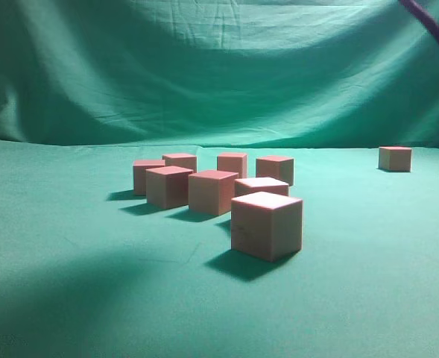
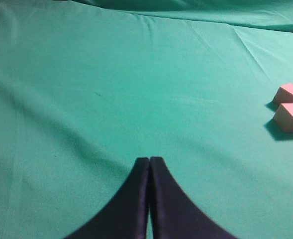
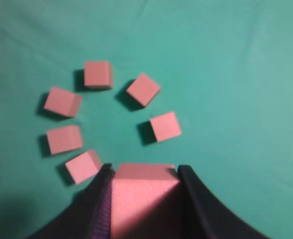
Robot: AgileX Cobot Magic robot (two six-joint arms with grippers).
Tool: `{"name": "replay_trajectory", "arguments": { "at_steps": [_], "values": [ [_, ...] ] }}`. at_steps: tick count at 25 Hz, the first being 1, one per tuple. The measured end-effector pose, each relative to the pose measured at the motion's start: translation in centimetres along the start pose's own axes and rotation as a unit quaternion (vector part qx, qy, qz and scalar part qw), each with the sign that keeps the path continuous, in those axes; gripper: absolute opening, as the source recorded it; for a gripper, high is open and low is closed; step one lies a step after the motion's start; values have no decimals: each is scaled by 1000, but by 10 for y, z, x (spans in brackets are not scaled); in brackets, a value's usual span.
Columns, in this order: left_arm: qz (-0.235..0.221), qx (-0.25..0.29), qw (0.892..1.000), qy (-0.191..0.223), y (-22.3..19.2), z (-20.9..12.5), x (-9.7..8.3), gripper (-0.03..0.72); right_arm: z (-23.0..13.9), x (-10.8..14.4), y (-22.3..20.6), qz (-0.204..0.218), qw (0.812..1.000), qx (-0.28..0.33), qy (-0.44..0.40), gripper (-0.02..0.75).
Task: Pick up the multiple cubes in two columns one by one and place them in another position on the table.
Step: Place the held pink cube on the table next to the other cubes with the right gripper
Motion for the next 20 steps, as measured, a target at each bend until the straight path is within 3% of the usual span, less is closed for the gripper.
{"name": "replay_trajectory", "arguments": {
  "at_steps": [9, 14, 20],
  "values": [
    [0, 0, 1000, 0, 0, 0, 0, 0, -74, 79, -16, 56, 987, 73, 131, 258],
    [0, 0, 1000, 0, 0, 0, 0, 0, -87, 136, -25, 90, 954, 66, 279, 258],
    [0, 0, 1000, 0, 0, 0, 0, 0, -90, 163, -61, 102, 921, 79, 366, 258]
  ]
}}
Point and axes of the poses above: a point on each arm's last joint axis where the gripper is mounted, y pointing back along that axis away from the gripper, x along the wrist's bending axis when the last joint is at zero, z = x × y, the point moved 7 cm from there along -y, pointing out along that axis toward the gripper, and after that the axes turned 11 degrees about y, right-handed, at the moved point
